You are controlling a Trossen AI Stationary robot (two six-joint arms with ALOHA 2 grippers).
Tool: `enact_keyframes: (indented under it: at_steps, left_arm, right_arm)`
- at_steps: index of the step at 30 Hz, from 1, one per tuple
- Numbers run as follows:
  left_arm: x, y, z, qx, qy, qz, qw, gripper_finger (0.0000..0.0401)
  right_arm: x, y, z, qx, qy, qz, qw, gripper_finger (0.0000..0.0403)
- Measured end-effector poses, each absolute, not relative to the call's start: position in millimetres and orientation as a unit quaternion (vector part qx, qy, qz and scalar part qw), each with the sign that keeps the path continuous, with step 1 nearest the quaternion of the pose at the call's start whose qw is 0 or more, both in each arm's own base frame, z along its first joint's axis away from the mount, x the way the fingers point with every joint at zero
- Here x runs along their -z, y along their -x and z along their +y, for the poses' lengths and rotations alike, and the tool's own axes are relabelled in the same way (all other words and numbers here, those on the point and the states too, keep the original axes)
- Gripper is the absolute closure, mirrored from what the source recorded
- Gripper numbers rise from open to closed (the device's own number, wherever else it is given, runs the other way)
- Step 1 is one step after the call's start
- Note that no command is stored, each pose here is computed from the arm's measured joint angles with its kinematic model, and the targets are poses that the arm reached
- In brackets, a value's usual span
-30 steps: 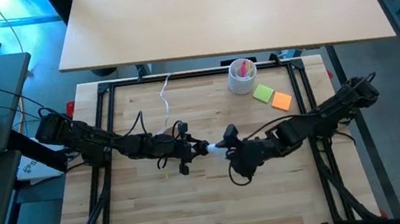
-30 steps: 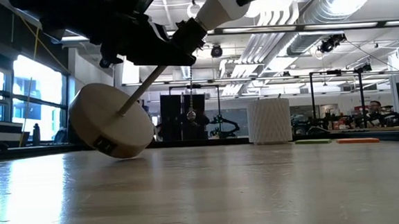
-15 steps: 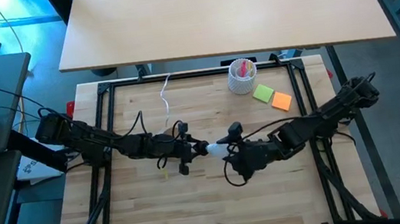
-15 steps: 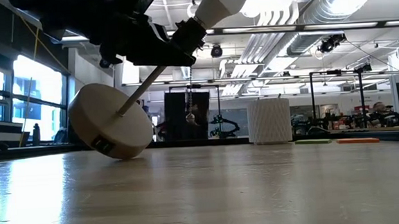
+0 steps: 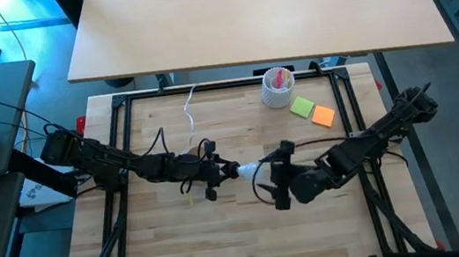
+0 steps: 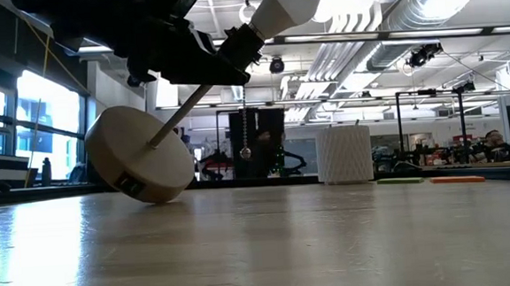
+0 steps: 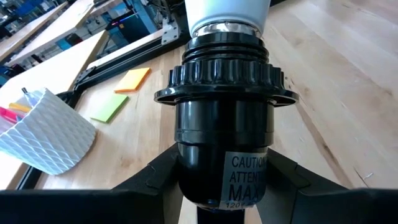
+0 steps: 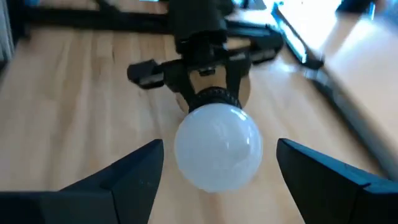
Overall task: Screw lightbulb
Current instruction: Remove the light bulb from the lamp
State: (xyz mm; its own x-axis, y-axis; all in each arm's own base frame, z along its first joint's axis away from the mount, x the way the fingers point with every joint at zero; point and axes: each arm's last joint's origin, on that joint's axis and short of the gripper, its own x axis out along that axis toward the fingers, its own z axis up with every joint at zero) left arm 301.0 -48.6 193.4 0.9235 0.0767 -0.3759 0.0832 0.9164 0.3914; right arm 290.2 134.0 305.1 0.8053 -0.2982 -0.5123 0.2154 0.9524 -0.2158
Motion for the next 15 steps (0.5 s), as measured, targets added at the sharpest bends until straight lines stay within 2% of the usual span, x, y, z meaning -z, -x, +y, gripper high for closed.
enact_keyframes:
  at_steps: [2,5,15]
  left_arm:
    - [-193,-301,-49,0.001,-0.204,0.196,0.959,0.0256]
    - [-193,-301,-49,0.001,-0.204,0.196,0.959,0.0256]
    - [-193,-301,-48,-0.001,-0.204,0.196,0.959,0.0256]
  right_arm:
    - [-304,-291,131,0.148,0.009,0.282,0.948,0.0093]
    - [-300,-294,127,0.133,-0.036,0.303,0.943,0.0093]
    - [-289,-313,109,0.144,-0.065,0.316,0.936,0.0092]
